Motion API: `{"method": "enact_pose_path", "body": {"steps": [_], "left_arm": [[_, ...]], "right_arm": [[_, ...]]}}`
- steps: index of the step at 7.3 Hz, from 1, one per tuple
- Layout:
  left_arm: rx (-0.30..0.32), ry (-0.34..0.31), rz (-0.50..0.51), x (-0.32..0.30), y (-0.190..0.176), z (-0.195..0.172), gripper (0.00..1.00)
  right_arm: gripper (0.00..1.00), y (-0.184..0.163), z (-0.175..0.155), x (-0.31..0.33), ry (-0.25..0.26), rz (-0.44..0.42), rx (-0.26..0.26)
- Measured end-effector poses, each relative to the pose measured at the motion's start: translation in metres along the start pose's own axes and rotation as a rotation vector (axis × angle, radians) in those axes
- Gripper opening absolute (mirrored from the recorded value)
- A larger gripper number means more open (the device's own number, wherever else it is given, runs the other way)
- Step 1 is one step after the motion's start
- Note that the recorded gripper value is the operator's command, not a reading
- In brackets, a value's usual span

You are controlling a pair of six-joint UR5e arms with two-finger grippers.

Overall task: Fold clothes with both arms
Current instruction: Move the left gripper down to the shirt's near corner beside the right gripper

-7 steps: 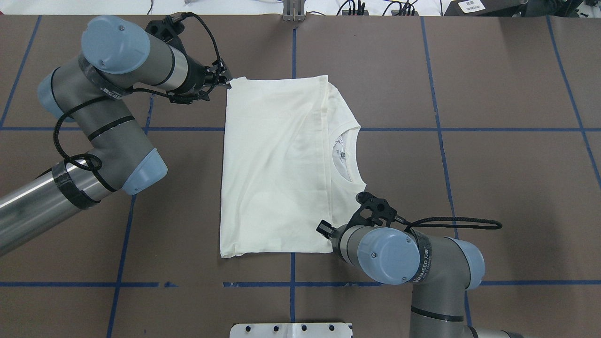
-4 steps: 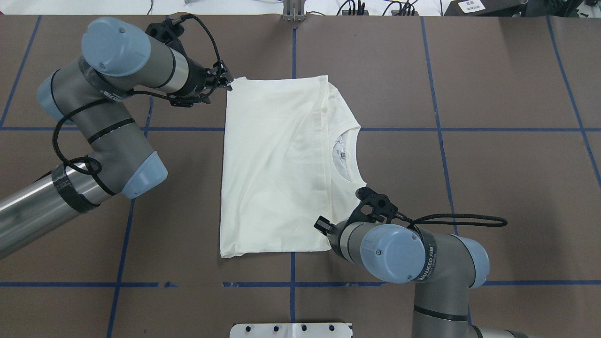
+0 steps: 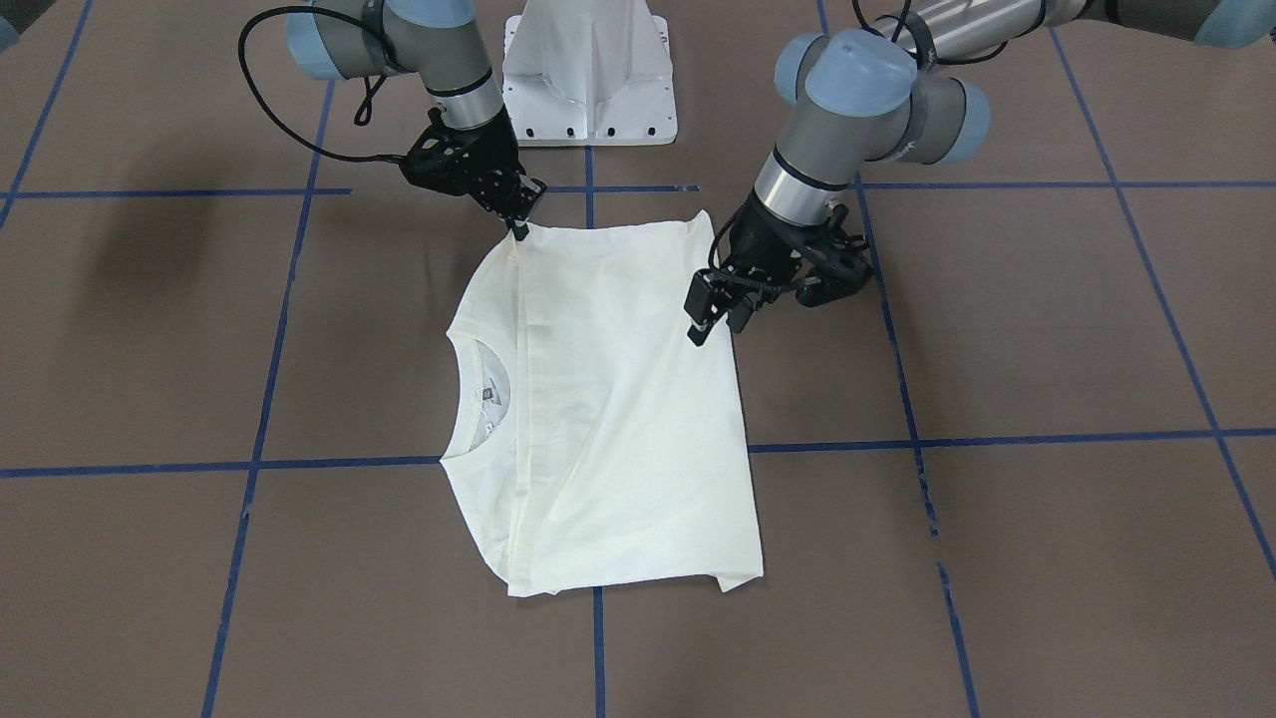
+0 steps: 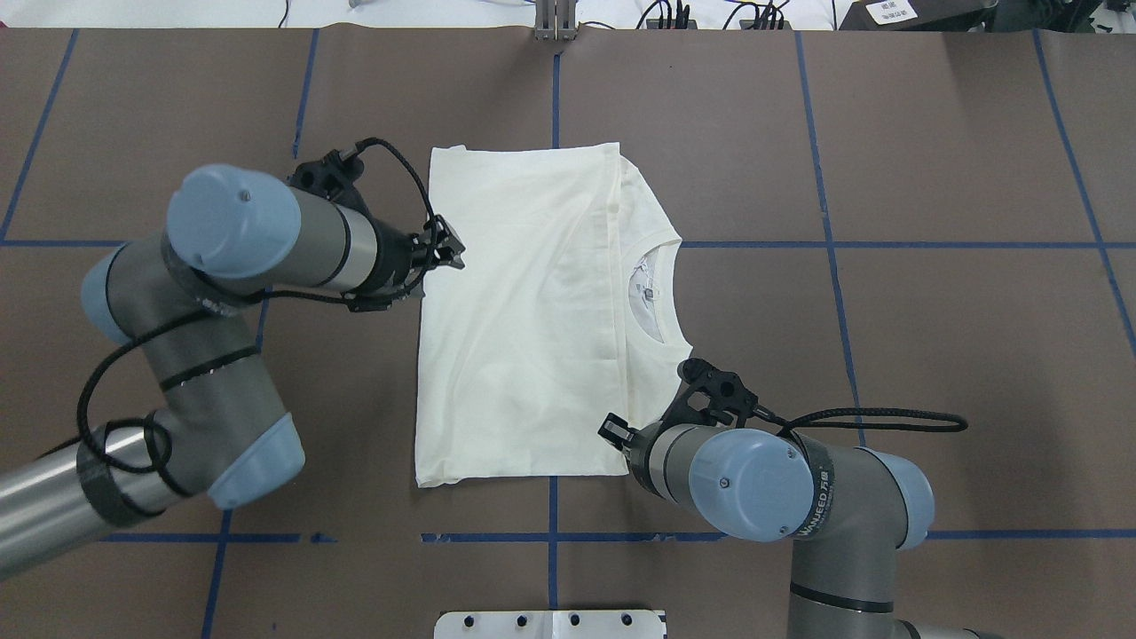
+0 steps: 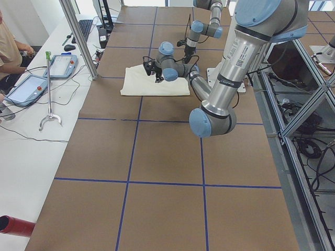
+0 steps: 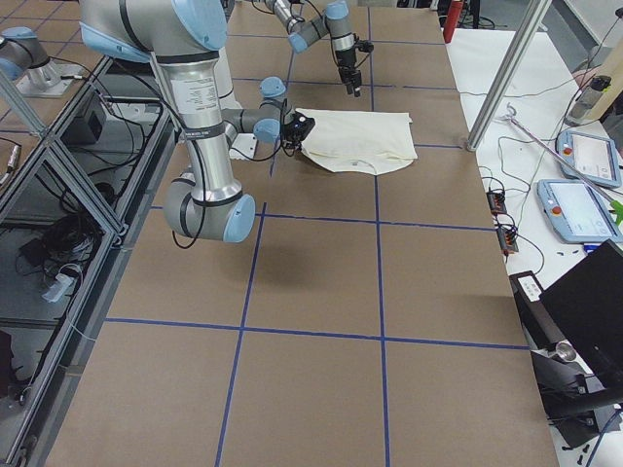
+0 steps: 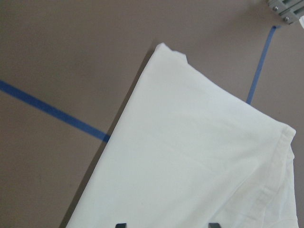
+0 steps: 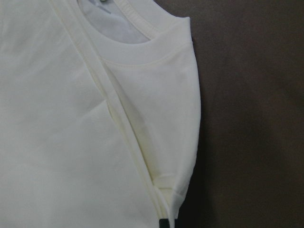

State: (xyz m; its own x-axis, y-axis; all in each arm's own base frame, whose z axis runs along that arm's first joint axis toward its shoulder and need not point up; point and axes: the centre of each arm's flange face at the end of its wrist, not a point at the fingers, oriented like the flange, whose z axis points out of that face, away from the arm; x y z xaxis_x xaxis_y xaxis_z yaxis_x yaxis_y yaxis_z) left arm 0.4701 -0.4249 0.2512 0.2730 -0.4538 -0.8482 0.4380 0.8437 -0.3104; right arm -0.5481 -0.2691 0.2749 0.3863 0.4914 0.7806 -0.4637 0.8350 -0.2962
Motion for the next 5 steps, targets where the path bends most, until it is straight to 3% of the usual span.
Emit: {"method": "enact_pose_path", "body": {"steps": [3,4,5], "left_arm": [[-0.024,-0.094,-0.104,-0.073,0.088,0.02,0.67],[-0.025,-0.122,-0.126,-0.086,0.102,0.026,0.64],[-0.03,-0.147,-0.137,-0.094,0.114,0.031,0.53]], "right_arm": [[0.0,0.002,-0.005,0.001,-0.005,-0.003,-0.009],[0.0,0.002,-0.006,0.001,-0.006,-0.003,-0.009],[0.0,0.002,-0.006,0.001,-0.007,-0.003,-0.01]]}}
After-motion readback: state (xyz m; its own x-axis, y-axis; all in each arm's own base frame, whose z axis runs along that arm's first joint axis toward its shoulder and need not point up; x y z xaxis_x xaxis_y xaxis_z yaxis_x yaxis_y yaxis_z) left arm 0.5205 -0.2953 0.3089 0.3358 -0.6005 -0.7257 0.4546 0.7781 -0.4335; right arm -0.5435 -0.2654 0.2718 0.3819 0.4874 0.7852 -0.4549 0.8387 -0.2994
